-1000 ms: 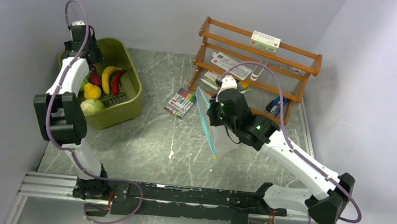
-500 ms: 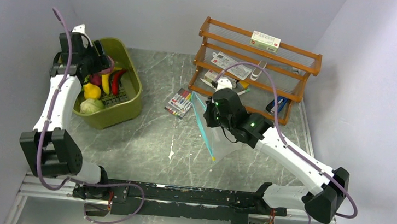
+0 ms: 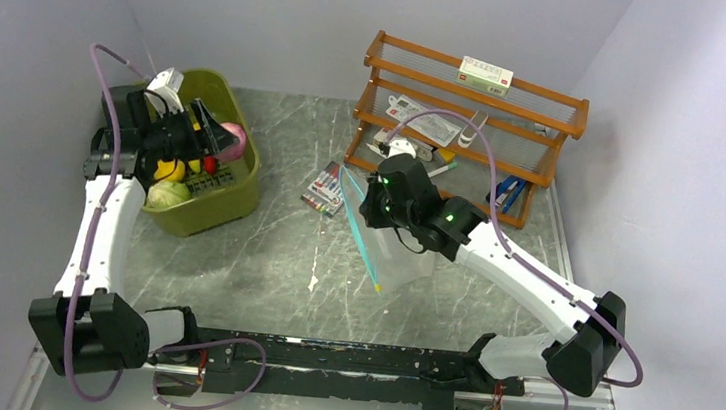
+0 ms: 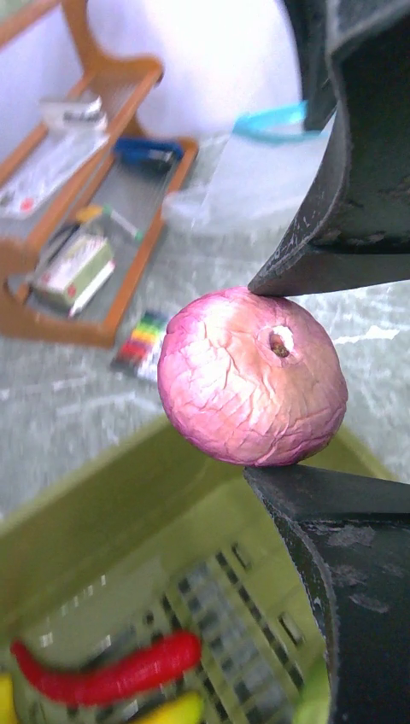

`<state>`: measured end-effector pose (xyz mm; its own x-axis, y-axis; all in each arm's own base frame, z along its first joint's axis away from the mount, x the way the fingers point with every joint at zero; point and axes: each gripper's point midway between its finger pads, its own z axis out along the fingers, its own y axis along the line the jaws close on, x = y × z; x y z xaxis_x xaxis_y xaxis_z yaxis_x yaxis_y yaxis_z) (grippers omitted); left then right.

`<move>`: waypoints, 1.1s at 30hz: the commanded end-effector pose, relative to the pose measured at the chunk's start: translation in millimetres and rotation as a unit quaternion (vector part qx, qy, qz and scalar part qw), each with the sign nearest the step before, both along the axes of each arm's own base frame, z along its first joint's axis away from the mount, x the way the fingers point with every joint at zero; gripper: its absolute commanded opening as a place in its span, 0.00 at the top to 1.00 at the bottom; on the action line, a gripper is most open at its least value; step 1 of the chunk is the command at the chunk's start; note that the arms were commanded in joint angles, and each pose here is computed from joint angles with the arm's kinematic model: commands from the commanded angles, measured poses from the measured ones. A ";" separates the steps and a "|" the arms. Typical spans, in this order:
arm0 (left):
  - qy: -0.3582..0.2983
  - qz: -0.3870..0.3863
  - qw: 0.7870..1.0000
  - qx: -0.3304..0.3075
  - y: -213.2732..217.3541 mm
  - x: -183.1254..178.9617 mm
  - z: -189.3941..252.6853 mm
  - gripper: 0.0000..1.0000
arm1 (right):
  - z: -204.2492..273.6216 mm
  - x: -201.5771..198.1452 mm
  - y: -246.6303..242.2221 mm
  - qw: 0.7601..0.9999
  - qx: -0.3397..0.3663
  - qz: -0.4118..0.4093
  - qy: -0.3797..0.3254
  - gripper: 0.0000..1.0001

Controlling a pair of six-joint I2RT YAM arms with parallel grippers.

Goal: Place the food in the zip-top bag and seal the zipper
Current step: Pick up the fake vegetable from the bin, then place the fake vegetable in the zipper food storage bag.

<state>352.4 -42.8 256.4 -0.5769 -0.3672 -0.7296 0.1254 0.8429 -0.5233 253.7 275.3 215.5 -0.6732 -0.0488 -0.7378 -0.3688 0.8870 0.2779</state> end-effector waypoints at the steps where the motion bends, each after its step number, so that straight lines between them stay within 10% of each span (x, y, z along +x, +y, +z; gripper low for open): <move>1: -0.038 -0.103 0.991 -0.081 -42.1 -23.9 34.3 0.68 | 27.5 9.2 19.8 0.998 0.061 -0.007 -0.010 1.00; 33: -0.019 -0.380 0.878 -0.290 -170.3 -120.5 54.4 0.65 | 37.0 24.8 82.6 0.979 0.201 -0.001 0.031 1.00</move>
<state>240.5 -202.9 303.8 -0.7872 -0.2245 -0.5745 0.5426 0.1907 -0.8180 274.9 352.2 228.4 -0.7386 0.1994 -0.6440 -0.3141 0.7434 0.5904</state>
